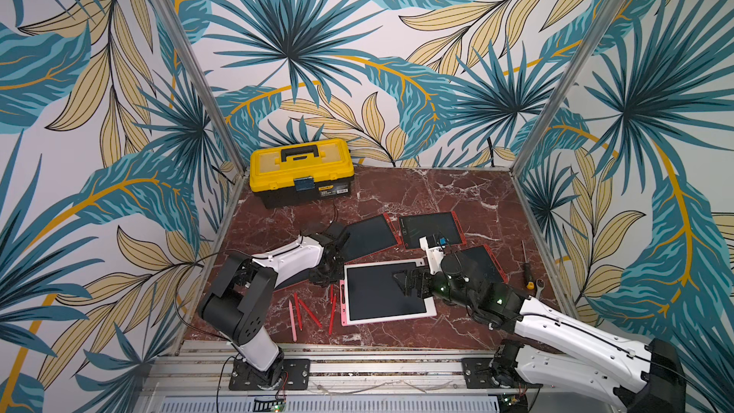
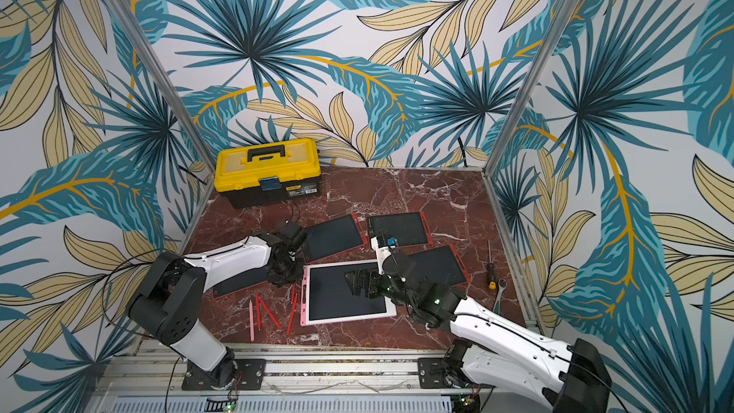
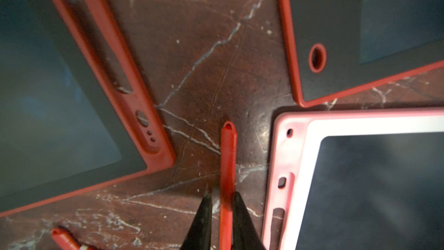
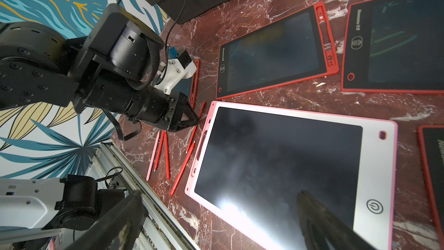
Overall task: Place the stylus back onto the writing tablet
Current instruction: Pick up the stylus from the center of the board.
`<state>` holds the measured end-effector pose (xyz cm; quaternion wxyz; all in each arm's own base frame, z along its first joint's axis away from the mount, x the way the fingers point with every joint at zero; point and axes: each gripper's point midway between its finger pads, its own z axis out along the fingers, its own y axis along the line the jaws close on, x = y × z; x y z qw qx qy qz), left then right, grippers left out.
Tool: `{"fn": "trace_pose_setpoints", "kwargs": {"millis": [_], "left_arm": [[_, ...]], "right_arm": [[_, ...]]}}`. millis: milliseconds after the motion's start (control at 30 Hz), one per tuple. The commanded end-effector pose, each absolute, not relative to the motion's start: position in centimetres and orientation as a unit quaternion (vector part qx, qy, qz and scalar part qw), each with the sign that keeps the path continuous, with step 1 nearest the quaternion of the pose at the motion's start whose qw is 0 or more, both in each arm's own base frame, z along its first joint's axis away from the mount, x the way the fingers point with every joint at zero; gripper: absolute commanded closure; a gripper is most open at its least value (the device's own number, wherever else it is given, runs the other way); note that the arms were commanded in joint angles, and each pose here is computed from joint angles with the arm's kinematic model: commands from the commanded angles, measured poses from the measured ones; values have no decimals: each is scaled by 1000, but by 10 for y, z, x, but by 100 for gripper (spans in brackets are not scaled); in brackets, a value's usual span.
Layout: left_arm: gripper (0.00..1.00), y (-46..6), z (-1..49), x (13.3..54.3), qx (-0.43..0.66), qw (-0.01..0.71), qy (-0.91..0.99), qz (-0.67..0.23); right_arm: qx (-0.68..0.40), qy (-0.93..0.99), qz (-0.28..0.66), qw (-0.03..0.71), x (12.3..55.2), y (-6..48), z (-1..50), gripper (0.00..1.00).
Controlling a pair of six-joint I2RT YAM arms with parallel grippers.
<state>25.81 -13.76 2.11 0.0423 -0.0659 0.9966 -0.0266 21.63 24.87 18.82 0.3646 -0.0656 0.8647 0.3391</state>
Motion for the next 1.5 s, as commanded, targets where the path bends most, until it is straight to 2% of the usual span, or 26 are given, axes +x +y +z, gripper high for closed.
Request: {"fn": "trace_pose_setpoints", "kwargs": {"millis": [0, 867, 1467], "left_arm": [[81, -141, 22, 261, -68, 38, 996, -31], [86, -142, 5, 259, -69, 22, 997, -19], [87, -135, 29, 274, -88, 59, 994, -38]], "right_arm": [[-70, 863, 334, 372, 215, 246, 190, 0], [-62, 861, 330, 382, 211, 235, 187, 1], [-60, 862, 329, 382, 210, 232, 183, 0]]}}
